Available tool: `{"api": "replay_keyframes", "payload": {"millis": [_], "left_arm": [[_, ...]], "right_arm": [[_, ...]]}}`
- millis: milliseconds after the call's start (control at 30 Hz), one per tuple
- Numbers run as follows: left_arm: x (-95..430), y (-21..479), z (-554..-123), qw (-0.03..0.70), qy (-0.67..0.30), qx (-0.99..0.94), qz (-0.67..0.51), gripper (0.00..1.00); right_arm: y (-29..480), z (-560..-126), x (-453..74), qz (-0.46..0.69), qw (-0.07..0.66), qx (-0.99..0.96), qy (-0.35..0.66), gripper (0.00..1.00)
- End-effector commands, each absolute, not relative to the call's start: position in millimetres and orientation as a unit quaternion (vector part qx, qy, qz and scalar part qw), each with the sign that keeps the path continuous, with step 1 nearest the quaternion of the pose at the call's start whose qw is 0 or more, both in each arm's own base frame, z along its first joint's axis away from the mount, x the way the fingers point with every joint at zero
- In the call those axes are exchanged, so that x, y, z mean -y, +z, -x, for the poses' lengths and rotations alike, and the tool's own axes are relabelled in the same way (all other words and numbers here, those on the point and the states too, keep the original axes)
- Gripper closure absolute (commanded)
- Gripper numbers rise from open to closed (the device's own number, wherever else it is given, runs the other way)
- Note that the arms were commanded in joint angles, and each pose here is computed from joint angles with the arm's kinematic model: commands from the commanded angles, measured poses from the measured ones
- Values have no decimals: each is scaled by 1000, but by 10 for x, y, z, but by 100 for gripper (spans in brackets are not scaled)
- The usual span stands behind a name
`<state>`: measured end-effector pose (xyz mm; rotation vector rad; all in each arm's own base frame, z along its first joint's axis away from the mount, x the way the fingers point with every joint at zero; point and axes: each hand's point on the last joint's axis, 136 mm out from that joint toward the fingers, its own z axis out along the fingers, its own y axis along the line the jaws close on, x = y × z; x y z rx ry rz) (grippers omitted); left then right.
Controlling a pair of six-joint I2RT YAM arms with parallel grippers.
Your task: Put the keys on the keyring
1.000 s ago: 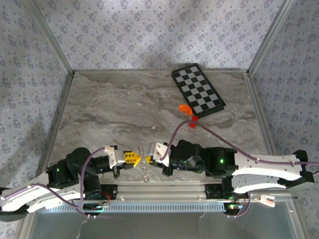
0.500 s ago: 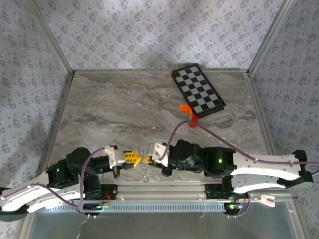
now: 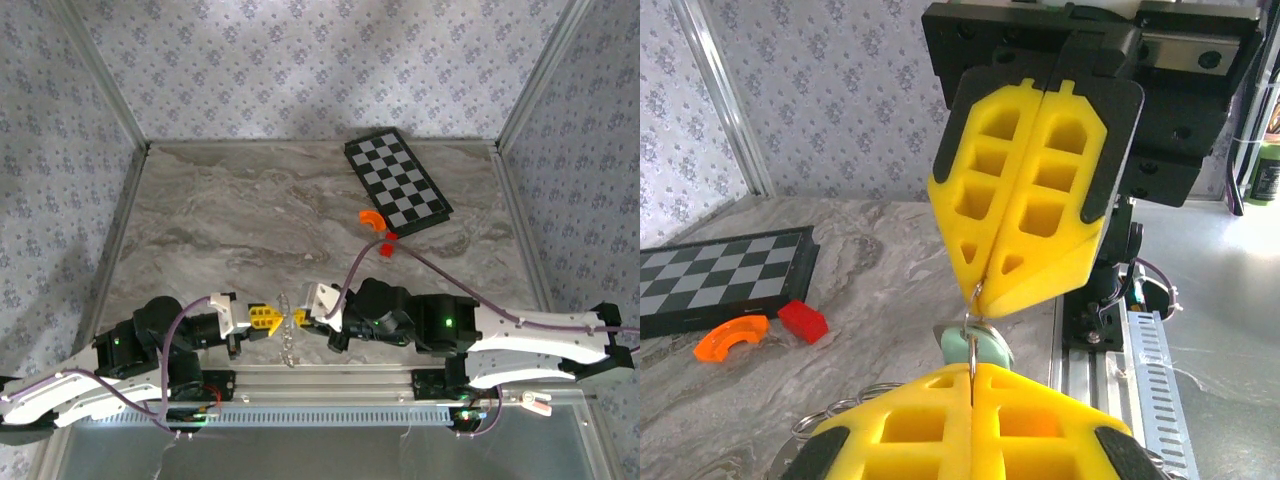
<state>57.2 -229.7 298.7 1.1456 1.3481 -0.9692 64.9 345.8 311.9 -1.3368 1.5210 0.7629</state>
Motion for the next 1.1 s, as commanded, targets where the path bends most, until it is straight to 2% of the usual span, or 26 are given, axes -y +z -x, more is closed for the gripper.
{"api": "replay_keyframes", "payload": {"millis": [0, 1067], "left_arm": [[2304, 3211, -538, 557, -424, -536, -473, 100], [2317, 3214, -506, 553, -428, -530, -480, 100]], "right_arm": [[3144, -656, -3434, 540, 466, -627, 314, 100], [3098, -631, -3441, 546, 451, -631, 318, 100]]}}
